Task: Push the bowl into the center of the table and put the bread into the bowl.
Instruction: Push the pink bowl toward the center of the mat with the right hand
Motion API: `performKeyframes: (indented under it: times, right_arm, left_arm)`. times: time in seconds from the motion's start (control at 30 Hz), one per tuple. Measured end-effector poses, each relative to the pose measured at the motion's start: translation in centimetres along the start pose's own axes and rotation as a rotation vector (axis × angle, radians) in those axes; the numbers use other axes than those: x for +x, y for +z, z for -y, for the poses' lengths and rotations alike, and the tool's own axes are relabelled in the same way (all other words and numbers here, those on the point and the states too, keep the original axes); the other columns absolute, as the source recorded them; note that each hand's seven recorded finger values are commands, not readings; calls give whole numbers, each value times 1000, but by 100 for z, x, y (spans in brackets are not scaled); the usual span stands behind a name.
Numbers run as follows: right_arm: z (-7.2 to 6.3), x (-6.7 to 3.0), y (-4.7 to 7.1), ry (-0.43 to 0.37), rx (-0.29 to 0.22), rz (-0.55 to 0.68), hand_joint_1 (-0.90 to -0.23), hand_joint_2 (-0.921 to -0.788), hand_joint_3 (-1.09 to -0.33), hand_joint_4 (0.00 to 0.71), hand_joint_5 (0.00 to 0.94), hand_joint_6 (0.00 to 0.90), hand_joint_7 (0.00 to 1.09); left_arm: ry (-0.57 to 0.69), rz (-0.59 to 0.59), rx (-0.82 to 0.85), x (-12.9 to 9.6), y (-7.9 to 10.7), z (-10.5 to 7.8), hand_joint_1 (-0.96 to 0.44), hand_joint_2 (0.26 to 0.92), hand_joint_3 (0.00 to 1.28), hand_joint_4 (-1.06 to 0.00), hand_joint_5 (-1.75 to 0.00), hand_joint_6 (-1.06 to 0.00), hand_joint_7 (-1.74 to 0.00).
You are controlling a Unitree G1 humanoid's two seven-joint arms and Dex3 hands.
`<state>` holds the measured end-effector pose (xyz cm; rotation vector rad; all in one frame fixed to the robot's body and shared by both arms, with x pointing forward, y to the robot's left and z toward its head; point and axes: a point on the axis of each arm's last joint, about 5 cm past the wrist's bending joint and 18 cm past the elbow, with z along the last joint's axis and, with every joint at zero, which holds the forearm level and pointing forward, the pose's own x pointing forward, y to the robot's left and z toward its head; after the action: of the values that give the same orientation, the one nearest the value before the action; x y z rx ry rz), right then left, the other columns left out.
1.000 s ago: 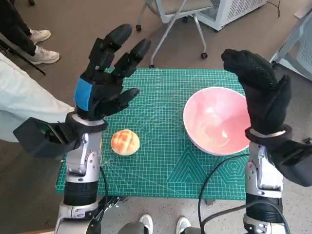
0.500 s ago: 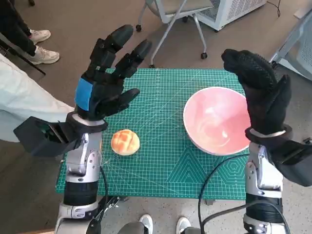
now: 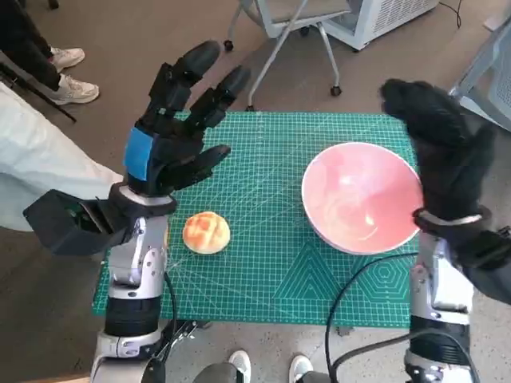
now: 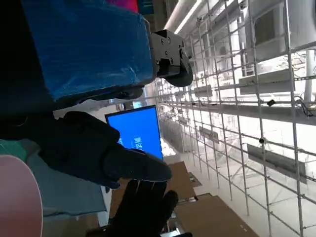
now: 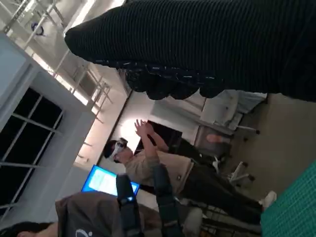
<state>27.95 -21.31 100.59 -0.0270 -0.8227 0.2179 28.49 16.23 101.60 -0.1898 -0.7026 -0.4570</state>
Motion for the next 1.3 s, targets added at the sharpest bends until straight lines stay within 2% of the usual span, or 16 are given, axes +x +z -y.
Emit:
performKeyframes:
  times: [0.2, 0.37, 0.5, 0.7, 0.83, 1.07, 1.3]
  right_arm:
    - [284, -96, -77, -135, -74, -39, -683, -921, -727, 175, 10, 80, 416]
    - [433, -205, -185, -252, -128, -100, -687, -921, -767, 165, 19, 75, 396]
    - [525, -312, -287, -348, -137, -169, -687, -921, -779, 170, 20, 86, 397]
    - [582, -430, -429, -463, -110, -279, -665, -921, -803, 165, 13, 90, 393]
    - [574, -484, -506, -508, -87, -344, -641, -921, -834, 144, 3, 81, 374]
    - [528, -643, -632, -556, -44, -499, -607, -921, -898, 133, 1, 110, 312]
    - [428, -737, -735, -572, 22, -617, -620, -921, -881, 134, 1, 122, 293]
  left_arm:
    - [-1, 1, 2, -3, 3, -8, -420, 921, 191, -359, 0, -50, -601]
    - [-1, 1, 2, -8, 0, -17, -456, 921, 195, -359, -1, -43, -601]
    - [0, -5, 0, -20, -24, -25, -464, 921, 196, -360, -2, -29, -595]
    - [4, -3, 1, -27, -37, -30, -468, 921, 197, -361, -2, -13, -589]
    - [3, 0, 2, -27, -37, -28, -469, 921, 197, -355, 0, -3, -584]
    - [-2, 2, 3, -27, -35, -29, -477, 921, 191, -353, 0, -3, -585]
    - [-3, 2, 6, -28, -30, -35, -477, 921, 187, -349, 0, -5, -587]
